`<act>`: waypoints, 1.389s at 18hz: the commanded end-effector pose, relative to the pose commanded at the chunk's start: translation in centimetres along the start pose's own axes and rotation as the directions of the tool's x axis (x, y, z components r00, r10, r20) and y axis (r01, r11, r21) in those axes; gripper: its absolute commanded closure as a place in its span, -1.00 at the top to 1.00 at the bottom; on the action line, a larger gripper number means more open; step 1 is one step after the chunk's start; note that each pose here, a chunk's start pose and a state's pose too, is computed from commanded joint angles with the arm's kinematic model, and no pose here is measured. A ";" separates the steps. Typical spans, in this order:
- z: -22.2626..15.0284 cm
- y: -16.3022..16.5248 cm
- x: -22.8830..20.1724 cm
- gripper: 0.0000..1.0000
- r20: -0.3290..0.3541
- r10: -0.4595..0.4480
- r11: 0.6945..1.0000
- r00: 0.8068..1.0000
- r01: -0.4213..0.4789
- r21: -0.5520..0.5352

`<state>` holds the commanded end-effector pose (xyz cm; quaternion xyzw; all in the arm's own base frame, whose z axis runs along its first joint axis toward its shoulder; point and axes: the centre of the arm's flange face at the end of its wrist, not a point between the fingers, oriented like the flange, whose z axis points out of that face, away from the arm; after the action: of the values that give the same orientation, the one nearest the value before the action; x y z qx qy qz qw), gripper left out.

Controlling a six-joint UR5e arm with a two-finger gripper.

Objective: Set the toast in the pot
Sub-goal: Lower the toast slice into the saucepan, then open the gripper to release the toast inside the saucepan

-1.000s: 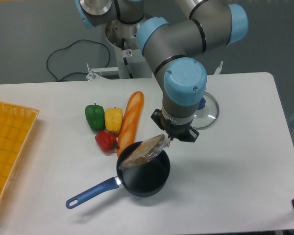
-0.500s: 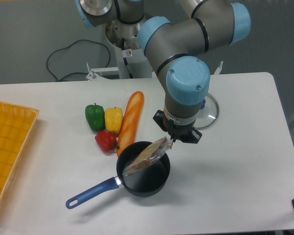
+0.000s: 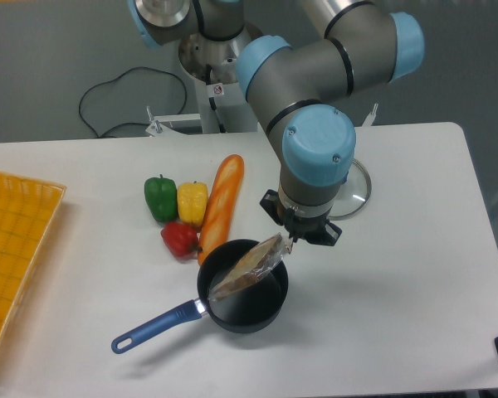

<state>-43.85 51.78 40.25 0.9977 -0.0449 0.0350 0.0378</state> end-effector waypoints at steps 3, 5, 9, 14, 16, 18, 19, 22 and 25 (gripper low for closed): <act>1.2 -0.1 0.1 -1.00 0.009 0.000 1.000 1.000 0.000 0.006; 1.7 -0.2 0.2 -1.00 0.017 0.000 1.000 1.000 0.000 0.011; 2.0 -0.3 0.2 -1.00 0.013 0.003 1.000 1.000 -0.003 0.008; 2.6 -0.2 0.3 -1.00 0.006 0.006 1.000 1.000 -0.006 0.000; 2.7 -0.2 0.2 -1.00 0.005 0.006 1.000 1.000 -0.006 -0.003; 3.1 -0.3 0.3 -1.00 0.001 0.008 1.000 1.000 -0.008 -0.007; 3.3 -0.4 0.4 -1.00 -0.002 0.011 1.000 1.000 -0.011 -0.010; 3.7 -0.4 0.4 -1.00 -0.008 0.011 1.000 1.000 -0.011 -0.015; 4.4 -1.0 0.8 -1.00 -0.010 0.022 1.000 1.000 -0.022 -0.018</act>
<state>-42.72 52.34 35.81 0.9965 -0.0559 0.0399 0.0466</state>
